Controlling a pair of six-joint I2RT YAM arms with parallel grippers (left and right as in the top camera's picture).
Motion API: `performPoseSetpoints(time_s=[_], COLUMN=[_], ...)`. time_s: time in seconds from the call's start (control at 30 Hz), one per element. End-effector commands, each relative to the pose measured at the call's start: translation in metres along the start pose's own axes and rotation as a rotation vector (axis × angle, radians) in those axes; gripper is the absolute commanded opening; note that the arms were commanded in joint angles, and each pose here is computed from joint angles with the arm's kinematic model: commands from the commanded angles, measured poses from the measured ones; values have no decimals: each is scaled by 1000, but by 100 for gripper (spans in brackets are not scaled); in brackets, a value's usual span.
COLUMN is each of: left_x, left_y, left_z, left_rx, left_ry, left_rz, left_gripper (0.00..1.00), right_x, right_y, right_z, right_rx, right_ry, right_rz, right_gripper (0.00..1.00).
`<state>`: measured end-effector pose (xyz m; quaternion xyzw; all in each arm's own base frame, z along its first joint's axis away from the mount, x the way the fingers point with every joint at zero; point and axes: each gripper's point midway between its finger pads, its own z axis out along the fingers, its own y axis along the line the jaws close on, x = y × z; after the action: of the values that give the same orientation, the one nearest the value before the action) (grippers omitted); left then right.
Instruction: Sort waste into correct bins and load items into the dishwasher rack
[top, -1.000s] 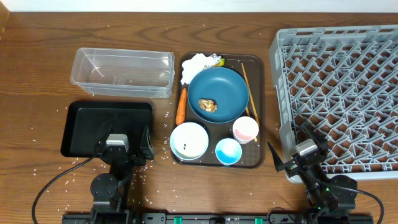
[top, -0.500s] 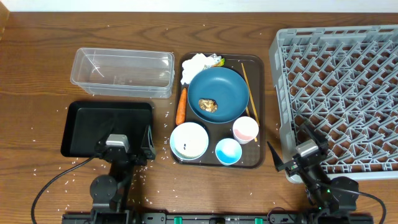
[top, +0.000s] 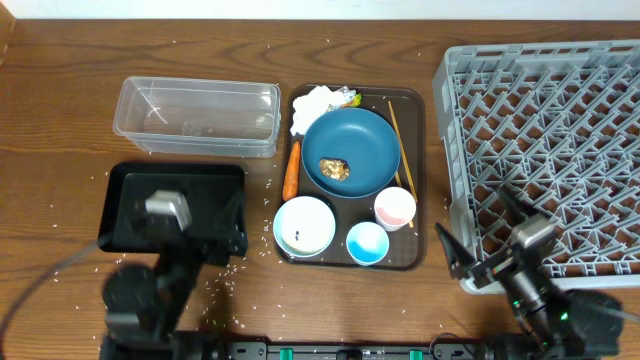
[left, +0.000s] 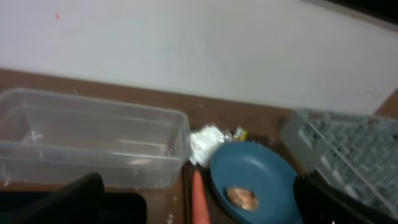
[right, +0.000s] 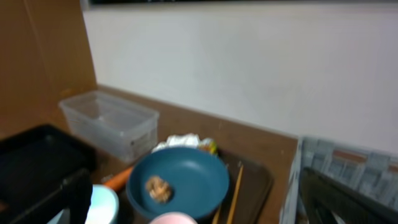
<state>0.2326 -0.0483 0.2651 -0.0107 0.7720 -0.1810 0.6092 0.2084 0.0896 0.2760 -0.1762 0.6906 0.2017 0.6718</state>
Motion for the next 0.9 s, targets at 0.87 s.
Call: performPoseSetpoints(time_s=[0.87], left_x=[20], left_y=[-72], left_z=[121], left_rx=[188], left_ry=[845], left_rz=[-45], left_gripper=[98], right_x=[30], right_y=[-48], right_z=[93], right_rx=[15], right_ry=[762], right_rz=[492], right_gripper=[99])
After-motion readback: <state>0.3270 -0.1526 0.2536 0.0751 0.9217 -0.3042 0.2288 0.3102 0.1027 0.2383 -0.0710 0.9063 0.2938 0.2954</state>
